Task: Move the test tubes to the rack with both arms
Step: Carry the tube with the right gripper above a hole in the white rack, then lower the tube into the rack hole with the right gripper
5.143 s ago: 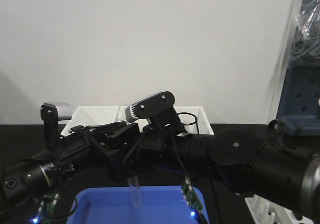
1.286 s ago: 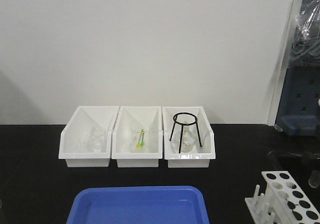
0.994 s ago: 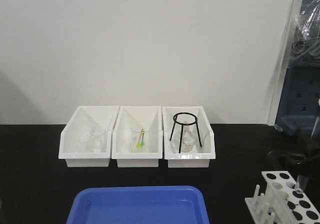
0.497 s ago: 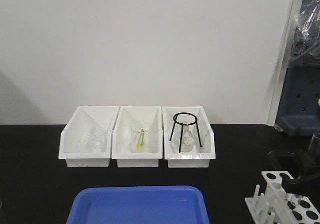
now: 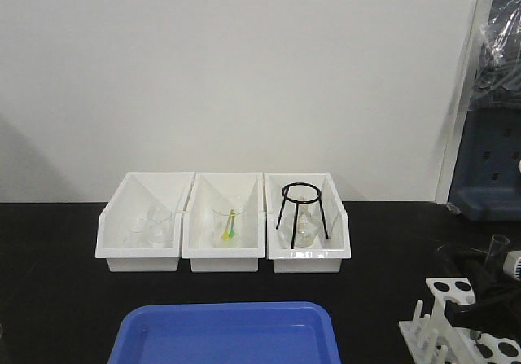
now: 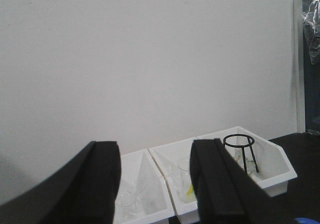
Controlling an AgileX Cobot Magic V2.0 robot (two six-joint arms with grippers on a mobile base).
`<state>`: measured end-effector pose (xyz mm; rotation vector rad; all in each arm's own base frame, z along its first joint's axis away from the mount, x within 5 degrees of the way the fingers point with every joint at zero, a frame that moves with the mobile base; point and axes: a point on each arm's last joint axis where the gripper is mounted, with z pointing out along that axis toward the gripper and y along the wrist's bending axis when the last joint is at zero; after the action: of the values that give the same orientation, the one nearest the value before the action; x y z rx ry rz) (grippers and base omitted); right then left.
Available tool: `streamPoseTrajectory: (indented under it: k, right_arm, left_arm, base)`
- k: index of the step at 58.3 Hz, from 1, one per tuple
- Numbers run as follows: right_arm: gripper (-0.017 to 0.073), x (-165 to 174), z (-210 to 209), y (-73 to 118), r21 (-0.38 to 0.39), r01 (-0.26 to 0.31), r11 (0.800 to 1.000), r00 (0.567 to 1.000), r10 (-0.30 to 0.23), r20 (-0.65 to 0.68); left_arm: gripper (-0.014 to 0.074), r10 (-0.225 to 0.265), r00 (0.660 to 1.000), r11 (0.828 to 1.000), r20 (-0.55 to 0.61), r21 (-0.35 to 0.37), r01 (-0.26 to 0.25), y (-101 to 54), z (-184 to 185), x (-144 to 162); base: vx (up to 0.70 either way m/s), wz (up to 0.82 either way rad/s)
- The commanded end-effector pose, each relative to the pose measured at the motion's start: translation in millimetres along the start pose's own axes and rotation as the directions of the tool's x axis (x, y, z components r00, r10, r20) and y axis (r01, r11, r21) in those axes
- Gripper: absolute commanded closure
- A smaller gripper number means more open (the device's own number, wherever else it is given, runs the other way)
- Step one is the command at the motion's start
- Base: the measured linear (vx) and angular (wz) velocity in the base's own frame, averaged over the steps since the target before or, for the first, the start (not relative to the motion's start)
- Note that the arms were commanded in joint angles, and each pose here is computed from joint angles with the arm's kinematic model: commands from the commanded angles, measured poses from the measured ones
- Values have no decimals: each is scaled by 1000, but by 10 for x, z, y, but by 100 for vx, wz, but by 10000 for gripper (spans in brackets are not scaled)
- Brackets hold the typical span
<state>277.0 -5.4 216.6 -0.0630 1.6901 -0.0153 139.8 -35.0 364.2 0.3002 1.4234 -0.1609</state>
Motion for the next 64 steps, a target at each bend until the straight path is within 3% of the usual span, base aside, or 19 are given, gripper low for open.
streamPoseTrajectory:
  k: [1, 64]
  right_arm:
    - [566, -199, 15, -17, 2, 7, 1000, 989, -7, 146]
    - [565, 184, 206, -9, -6, -7, 1000, 999, 7, 39]
  left_arm:
    - [141, -13, 998, 1000, 57, 23, 12, -14, -8, -122]
    - [141, -13, 998, 1000, 57, 23, 12, -14, -8, -122]
  base:
    - [0, 0]
    - [0, 0]
